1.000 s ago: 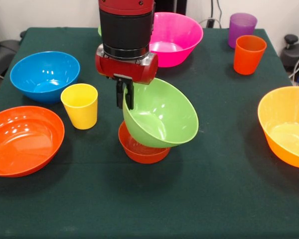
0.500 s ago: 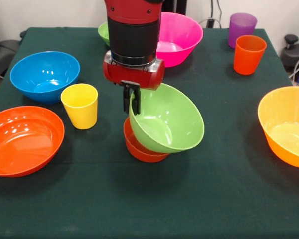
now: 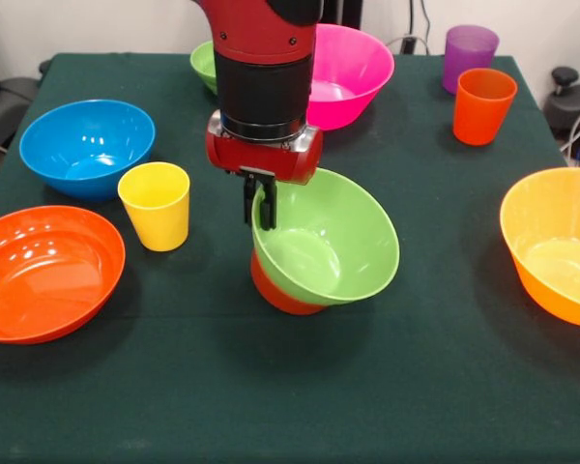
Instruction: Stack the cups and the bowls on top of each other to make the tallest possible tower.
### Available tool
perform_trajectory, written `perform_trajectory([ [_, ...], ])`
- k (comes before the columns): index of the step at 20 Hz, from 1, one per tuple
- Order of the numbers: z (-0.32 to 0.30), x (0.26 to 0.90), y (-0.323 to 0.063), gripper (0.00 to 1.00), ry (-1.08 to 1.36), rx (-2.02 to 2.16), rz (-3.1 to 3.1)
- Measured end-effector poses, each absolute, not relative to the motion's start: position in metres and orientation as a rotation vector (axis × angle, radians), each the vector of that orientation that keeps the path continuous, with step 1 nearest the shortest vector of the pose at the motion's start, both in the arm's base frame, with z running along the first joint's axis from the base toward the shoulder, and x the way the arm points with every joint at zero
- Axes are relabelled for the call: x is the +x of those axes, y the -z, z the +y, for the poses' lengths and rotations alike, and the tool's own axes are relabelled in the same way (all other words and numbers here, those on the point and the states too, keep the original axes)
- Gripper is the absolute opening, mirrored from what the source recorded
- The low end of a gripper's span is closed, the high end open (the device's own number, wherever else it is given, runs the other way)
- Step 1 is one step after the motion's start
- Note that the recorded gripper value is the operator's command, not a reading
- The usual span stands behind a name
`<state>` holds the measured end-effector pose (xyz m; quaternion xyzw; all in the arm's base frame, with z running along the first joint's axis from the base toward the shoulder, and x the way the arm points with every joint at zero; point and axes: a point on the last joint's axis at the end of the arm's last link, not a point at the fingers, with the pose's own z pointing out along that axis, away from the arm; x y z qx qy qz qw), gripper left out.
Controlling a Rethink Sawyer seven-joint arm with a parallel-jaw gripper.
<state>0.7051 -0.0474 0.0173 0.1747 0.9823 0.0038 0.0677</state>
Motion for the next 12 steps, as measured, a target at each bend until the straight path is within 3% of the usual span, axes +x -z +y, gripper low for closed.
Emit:
perform_trajectory([
  [12,-0.0546,0.7032,-0.0216,0.0,-0.012,0.538,2.941],
])
